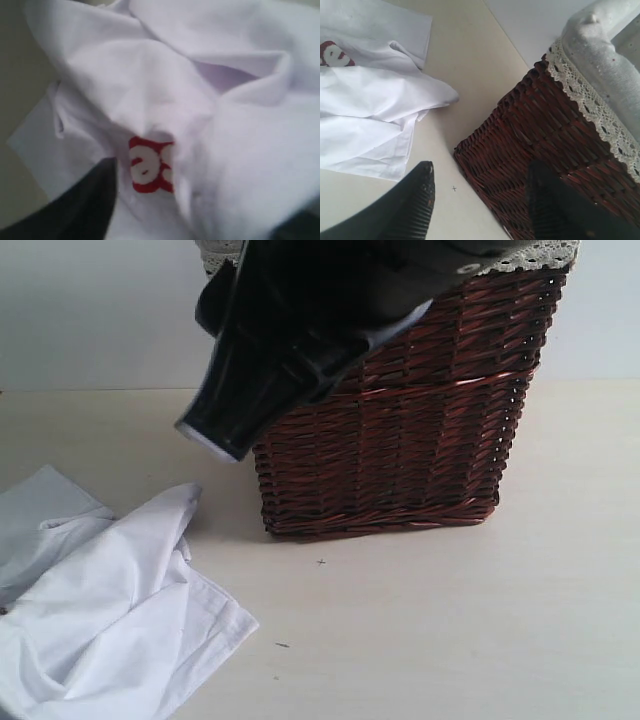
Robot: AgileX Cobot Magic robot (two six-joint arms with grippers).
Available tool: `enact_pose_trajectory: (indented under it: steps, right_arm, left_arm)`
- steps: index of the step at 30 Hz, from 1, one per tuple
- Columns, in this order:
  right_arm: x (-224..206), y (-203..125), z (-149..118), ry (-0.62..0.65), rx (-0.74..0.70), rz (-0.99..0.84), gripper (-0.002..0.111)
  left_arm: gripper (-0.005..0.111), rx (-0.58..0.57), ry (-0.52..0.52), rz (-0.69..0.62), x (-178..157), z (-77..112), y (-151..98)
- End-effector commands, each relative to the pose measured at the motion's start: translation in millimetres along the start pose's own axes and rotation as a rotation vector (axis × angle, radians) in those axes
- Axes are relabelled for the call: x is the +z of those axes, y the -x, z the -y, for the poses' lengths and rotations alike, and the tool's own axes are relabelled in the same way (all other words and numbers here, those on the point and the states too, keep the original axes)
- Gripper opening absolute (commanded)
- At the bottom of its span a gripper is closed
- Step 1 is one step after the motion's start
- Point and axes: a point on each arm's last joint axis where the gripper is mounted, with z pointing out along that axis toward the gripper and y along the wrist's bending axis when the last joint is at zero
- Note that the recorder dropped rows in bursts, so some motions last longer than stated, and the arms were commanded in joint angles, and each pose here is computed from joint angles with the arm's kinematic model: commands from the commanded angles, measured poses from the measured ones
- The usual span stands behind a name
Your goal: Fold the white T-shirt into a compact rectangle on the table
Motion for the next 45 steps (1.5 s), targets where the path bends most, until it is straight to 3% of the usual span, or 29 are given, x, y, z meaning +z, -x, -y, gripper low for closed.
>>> enact_pose_trajectory:
  steps: [1,2,4,8,10,12,15,19,24,27,30,34,40,43,45]
  right_arm:
    - [-3,-2,2,0.001,-0.007,-0.007,0.054]
    - [-3,-2,2,0.001,-0.011,-0.007,0.054]
    - [-3,-2,2,0.003,-0.010,-0.007,0.054]
    - [-3,-2,2,0.005,-0.008,-0.008,0.054]
    - [-3,-2,2,0.007,-0.007,-0.008,0.054]
    - [-3,-2,2,0.009,-0.006,-0.011,0.052]
    - [-3,-2,2,0.009,-0.006,-0.011,0.051]
    - [-3,-2,2,0.009,-0.006,-0.011,0.050]
    - [-3,-2,1,0.019,0.000,-0.013,0.050]
    - [-3,-2,0,0.023,-0.006,-0.014,0.050]
    - [-3,-2,0,0.023,-0.006,-0.014,0.050]
    - [-3,-2,0,0.023,-0.006,-0.014,0.050]
    - [-3,-2,0,0.027,-0.003,-0.015,0.050]
    - [-3,-2,0,0.028,-0.003,-0.017,0.050]
    - [-3,-2,0,0.028,-0.003,-0.017,0.050]
  left_arm:
    - [0.099,-0.150,0.173,-0.032,0,-12.3,-5]
    - [0.105,-0.163,0.203,-0.039,-3,-14.2,-7]
    - [0.104,-0.212,0.257,0.012,-9,-16.4,-5]
    - [0.104,-0.423,0.367,0.186,-28,-19.6,-1]
    - [0.104,-0.512,0.369,0.221,-34,-17.1,-2]
    - [0.103,-0.552,0.310,0.241,-37,-9.8,-1]
    - [0.101,-0.510,0.148,0.258,-40,5.3,6]
    - [0.101,-0.485,-0.036,0.183,-41,17.0,10]
    - [0.101,-0.492,-0.113,0.161,-44,19.0,13]
    - [0.101,-0.468,-0.192,0.275,-60,18.4,26]
    - [0.101,-0.469,-0.207,0.386,-79,12.2,37]
    - [0.101,-0.465,-0.157,0.325,-77,7.2,33]
    - [0.099,-0.554,0.062,0.244,-58,-11.1,21]
    - [0.093,-0.635,0.128,0.108,-41,-26.8,10]
    - [0.080,-0.691,0.130,0.021,-25,-35.4,4]
